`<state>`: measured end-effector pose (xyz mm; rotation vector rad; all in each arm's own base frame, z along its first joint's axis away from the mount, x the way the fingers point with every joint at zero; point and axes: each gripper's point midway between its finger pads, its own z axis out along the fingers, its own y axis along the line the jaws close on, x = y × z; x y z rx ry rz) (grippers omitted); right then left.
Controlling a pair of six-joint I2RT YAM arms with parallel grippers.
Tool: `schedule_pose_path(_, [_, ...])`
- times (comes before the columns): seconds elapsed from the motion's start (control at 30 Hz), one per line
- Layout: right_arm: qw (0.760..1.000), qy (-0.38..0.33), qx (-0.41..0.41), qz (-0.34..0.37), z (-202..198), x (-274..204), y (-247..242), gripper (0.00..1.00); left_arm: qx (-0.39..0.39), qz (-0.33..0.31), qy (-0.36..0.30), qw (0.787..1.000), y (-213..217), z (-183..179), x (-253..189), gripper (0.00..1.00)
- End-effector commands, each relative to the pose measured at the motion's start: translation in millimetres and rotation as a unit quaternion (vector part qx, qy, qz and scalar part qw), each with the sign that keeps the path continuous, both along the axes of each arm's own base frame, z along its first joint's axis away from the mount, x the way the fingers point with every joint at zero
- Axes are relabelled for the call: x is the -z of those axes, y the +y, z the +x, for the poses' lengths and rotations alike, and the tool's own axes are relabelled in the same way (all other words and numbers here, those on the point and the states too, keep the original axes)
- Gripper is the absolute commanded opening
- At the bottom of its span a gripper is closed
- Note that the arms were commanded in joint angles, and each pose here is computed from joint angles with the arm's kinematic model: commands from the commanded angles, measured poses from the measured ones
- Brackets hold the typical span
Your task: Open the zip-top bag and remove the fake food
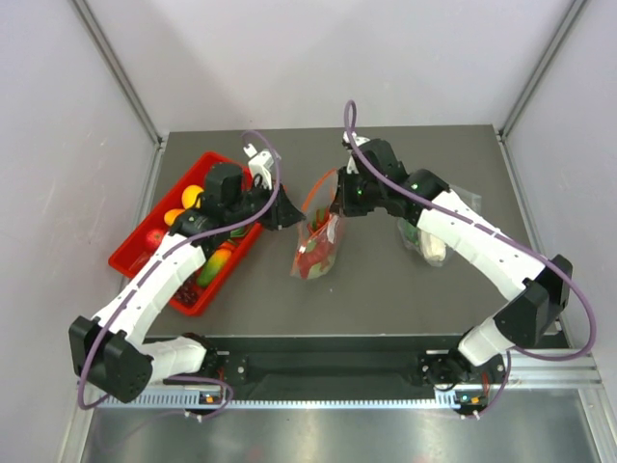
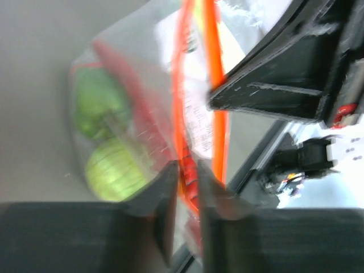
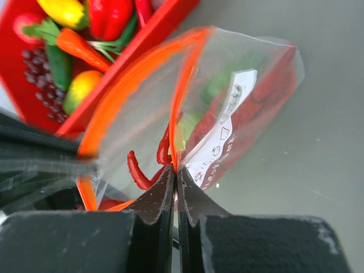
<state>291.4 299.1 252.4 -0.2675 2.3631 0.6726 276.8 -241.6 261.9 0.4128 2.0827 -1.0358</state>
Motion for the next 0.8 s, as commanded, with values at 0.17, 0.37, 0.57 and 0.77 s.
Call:
schedule_pose_path(0.17, [0.991,-0.071,0.033,0.112,22.3,-66.7,20.6,0.00,0.041,-0.058,-0.105,0.992,-6.5,-9.8,-68.1,0.66])
schedule_pose_path(0.37, [0.988,-0.089,0.056,0.110,39.9,-76.7,24.4,0.00,0.020,0.001,-0.101,0.995,15.4,-23.8,-60.2,0.71])
schedule_pose_path(0.57, [0.988,-0.091,0.066,0.106,49.5,-75.0,30.1,0.00,0.020,0.014,-0.075,0.997,21.8,-43.1,-53.5,0.71])
schedule_pose_path(0.77, [0.988,-0.094,0.064,0.109,52.3,-77.9,36.0,0.00,0.024,0.026,-0.054,0.998,14.7,-42.7,-29.6,0.71])
